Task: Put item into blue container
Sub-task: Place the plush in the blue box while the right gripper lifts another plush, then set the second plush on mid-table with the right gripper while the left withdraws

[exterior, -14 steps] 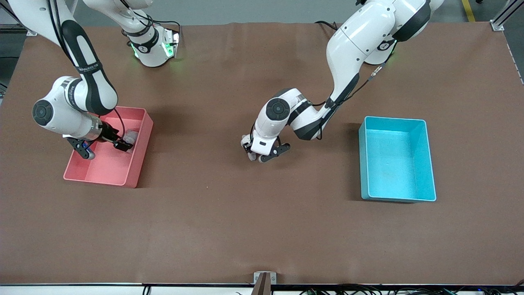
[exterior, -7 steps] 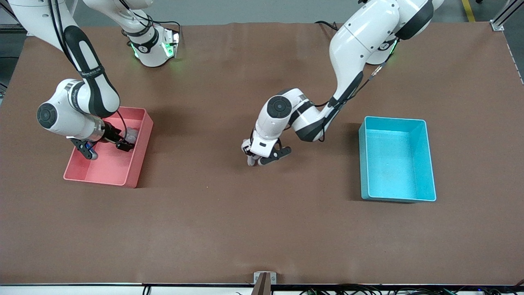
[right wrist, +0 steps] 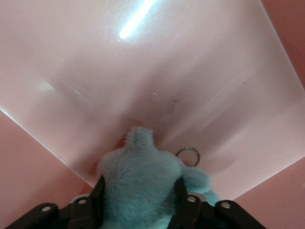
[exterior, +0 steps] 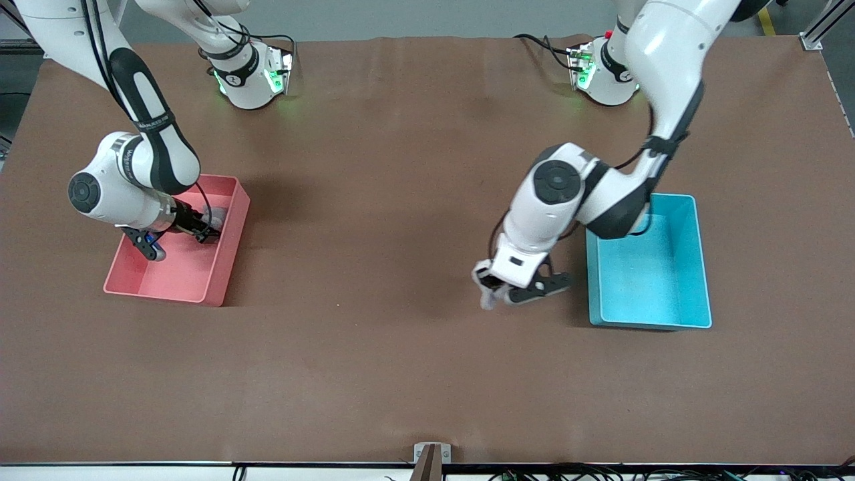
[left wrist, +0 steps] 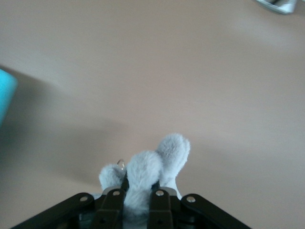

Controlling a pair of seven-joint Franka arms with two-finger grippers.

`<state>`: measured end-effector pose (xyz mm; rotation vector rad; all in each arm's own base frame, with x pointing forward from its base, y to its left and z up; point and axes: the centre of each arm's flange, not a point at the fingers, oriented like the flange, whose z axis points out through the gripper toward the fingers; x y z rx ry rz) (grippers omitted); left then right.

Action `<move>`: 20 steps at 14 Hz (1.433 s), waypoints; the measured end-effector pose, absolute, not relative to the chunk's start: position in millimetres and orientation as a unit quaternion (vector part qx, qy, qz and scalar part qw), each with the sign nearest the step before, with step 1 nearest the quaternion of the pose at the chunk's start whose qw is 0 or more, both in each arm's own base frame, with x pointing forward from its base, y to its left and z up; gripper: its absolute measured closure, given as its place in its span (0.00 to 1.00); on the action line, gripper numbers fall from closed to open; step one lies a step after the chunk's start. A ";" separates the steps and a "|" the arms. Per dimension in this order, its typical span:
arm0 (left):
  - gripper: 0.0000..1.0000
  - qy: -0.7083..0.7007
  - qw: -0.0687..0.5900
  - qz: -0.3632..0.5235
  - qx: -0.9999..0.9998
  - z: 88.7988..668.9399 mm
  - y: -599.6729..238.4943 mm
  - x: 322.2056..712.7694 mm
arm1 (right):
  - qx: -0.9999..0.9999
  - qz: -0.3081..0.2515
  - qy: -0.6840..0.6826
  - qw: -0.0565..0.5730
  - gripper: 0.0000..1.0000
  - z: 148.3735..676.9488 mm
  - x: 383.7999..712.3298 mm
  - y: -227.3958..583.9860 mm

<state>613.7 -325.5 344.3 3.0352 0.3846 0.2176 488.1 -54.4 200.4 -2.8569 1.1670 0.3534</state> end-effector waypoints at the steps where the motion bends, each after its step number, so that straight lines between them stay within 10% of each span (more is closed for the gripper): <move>1: 0.84 0.110 0.013 0.058 0.992 350.8 -298.1 617.3 | -0.920 0.113 0.375 0.018 0.51 200.8 488.6 -53.9; 4: 0.84 0.085 -0.037 0.019 0.996 366.2 -225.9 625.2 | -0.920 0.114 0.375 0.019 0.74 202.5 489.3 -53.7; 15: 0.80 0.066 -0.057 -0.067 0.994 318.6 -37.9 630.8 | -0.926 0.187 0.327 0.031 0.81 399.7 578.5 -52.6; 20: 0.37 0.069 -0.049 -0.063 0.994 309.0 -34.8 639.0 | -0.909 0.188 0.370 0.037 0.81 423.3 588.8 53.5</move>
